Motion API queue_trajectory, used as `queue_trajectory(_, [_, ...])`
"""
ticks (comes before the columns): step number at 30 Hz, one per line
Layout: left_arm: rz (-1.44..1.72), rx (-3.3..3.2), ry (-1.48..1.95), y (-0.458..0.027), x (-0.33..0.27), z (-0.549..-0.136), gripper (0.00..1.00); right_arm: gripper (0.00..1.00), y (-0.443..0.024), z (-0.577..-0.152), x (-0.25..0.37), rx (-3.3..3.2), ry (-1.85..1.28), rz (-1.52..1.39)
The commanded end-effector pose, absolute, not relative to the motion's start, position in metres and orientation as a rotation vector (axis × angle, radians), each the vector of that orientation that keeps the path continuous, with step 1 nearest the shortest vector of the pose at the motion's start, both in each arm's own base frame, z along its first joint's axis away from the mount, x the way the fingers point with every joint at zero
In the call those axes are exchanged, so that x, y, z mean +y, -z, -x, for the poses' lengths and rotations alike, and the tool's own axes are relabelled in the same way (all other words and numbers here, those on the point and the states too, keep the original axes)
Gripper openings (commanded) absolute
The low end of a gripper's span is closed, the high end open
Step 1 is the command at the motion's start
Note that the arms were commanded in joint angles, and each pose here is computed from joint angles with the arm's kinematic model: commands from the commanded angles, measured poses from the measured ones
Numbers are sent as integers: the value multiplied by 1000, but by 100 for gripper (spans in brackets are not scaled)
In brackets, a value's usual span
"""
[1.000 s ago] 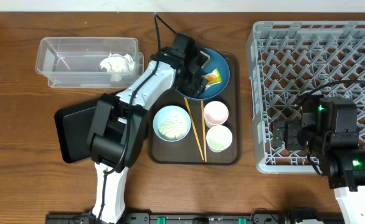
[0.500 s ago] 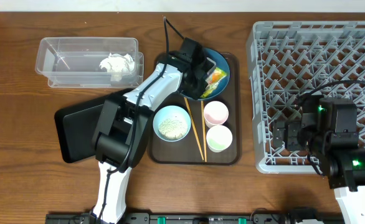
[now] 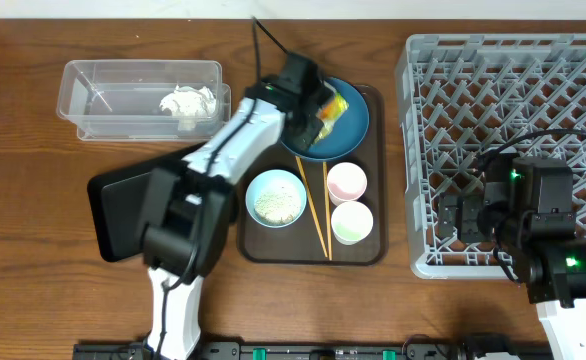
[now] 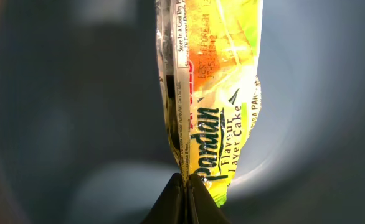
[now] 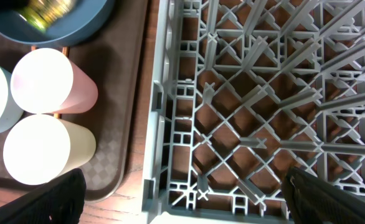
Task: Sort waste into correct bins and load items into the dishwasher rack
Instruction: 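Carry the wrapper with the left gripper and release it into the clear bin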
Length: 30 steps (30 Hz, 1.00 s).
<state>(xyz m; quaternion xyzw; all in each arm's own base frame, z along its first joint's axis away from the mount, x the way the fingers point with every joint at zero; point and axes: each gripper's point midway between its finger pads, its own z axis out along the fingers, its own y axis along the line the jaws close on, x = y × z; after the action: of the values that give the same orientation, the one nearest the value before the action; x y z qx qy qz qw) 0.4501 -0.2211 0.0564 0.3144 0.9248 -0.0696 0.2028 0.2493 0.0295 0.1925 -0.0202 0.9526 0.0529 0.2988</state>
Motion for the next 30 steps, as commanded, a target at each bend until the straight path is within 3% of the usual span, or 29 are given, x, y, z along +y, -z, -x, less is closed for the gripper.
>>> queue_trajectory(1, [-768, 2468, 151, -123, -193, -468, 6, 99, -203, -251, 32, 2502, -148, 64])
queue_trajectory(9, [-516, 2403, 85, -183, -108, -489, 6, 99, -203, -251, 32, 2502, -148, 64])
queue_trajectory(18, [-294, 2458, 11, -175, -18, -500, 7, 99, -203, -251, 32, 2502, -147, 64])
queue_trajectory(30, [-203, 2468, -21, -175, 18, -500, 14, 99, -203, -251, 32, 2503, -148, 64])
